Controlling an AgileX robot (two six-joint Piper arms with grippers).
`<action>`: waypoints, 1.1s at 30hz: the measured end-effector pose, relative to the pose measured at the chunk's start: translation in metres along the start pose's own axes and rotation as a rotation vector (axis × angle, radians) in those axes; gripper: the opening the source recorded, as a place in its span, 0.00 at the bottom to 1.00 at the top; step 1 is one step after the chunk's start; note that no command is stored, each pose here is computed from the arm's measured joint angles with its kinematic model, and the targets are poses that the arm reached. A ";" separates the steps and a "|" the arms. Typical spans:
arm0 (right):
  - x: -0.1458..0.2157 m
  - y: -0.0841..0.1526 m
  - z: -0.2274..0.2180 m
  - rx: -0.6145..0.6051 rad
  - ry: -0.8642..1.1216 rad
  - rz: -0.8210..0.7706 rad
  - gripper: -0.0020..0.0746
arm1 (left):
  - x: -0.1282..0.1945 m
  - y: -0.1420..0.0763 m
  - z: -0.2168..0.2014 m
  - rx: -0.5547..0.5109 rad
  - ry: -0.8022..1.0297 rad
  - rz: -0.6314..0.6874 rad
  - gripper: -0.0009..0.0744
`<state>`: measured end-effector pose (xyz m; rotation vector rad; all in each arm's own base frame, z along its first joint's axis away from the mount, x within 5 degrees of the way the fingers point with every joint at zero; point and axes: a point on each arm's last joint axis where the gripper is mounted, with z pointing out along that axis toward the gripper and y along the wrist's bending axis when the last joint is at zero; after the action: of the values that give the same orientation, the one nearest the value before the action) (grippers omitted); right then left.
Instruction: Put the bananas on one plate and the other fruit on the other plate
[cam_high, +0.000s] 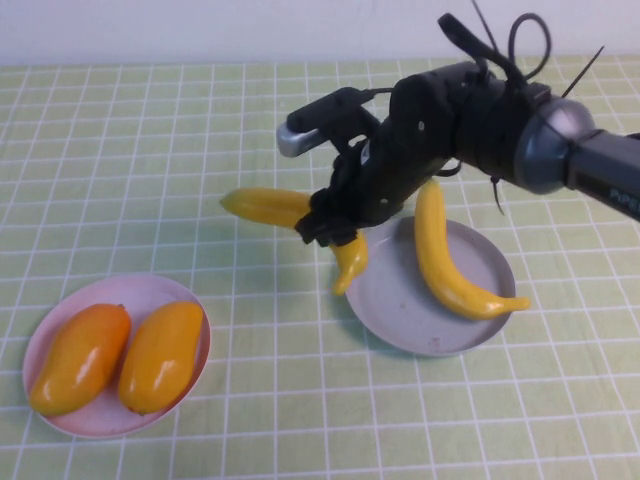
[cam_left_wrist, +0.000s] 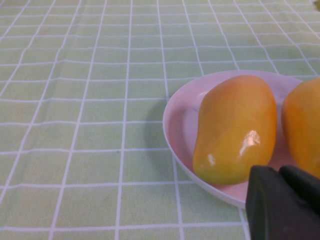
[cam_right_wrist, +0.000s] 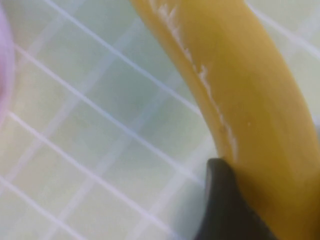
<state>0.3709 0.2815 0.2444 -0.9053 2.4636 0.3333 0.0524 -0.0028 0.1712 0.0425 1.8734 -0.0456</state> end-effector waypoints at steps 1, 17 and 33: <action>0.003 -0.004 -0.006 0.024 0.039 0.044 0.43 | 0.000 0.000 0.000 0.000 0.000 0.000 0.01; 0.050 -0.036 -0.004 0.125 0.337 0.292 0.43 | 0.000 0.000 0.000 0.000 0.000 0.000 0.01; 0.043 -0.036 -0.045 0.133 0.279 0.294 0.75 | 0.000 0.000 0.000 0.000 0.000 0.000 0.01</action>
<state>0.3494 0.2141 0.2581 -0.5652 2.8434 0.1449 0.0524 -0.0028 0.1712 0.0425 1.8734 -0.0456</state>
